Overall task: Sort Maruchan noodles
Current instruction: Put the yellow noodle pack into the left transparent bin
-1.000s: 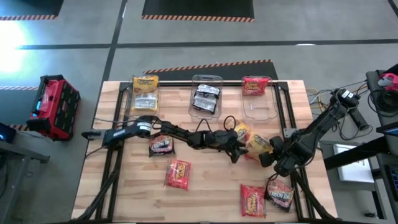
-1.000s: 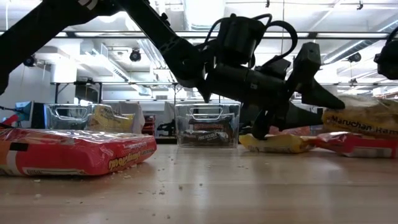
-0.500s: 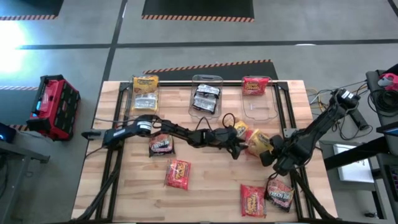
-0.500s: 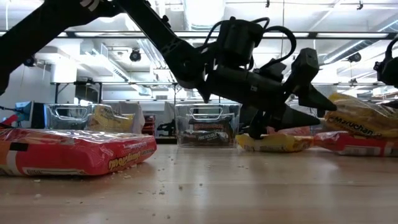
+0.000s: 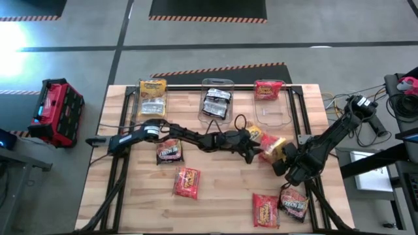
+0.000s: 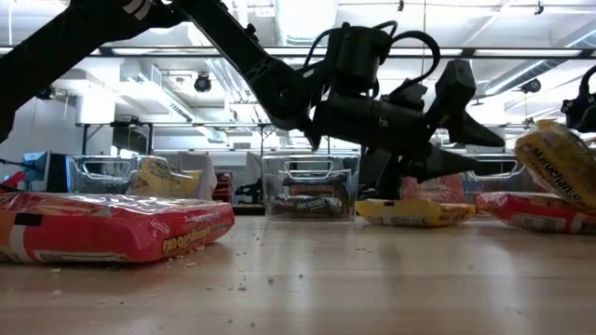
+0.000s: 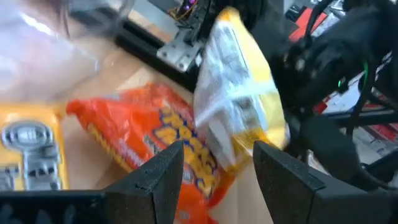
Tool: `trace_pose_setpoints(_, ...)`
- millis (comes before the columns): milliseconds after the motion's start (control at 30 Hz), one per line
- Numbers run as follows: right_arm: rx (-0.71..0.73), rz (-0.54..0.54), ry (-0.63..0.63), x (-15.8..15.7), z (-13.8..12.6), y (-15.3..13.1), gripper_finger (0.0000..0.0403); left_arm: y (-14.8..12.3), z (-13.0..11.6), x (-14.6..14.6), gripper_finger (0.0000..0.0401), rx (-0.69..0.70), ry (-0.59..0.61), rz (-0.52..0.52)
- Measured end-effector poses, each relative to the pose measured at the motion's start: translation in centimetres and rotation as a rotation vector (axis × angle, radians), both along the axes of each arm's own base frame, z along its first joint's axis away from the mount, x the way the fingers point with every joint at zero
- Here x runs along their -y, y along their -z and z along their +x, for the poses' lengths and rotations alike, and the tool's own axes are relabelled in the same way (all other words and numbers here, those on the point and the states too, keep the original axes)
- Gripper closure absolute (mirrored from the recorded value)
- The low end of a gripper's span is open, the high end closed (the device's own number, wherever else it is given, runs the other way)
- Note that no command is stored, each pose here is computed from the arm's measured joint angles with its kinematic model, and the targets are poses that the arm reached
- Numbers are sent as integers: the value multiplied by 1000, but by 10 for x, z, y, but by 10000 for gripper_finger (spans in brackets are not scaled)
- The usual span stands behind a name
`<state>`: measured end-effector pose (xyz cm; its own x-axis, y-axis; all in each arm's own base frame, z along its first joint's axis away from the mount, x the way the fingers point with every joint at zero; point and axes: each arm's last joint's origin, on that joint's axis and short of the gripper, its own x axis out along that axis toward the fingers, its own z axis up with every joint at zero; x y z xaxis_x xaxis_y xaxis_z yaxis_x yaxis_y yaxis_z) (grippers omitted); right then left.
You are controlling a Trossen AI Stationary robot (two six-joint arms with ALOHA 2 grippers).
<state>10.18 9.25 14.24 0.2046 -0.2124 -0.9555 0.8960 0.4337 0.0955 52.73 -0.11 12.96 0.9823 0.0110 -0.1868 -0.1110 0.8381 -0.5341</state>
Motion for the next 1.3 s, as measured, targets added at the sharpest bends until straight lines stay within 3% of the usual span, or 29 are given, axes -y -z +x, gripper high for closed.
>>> trace_pose_setpoints(267,-14,2,-16,0,0,1,182,-22,13,0,225,-38,15,88)
trace_pose_setpoints(467,-15,1,-25,-1,0,1,182,-29,16,0,225,-89,36,94)
trace_pose_setpoints(800,-21,-1,-59,-1,0,1,182,-41,19,2,225,48,164,71)
trace_pose_setpoints(1300,-28,-12,-134,-2,1,1,182,-23,21,3,225,13,119,23)
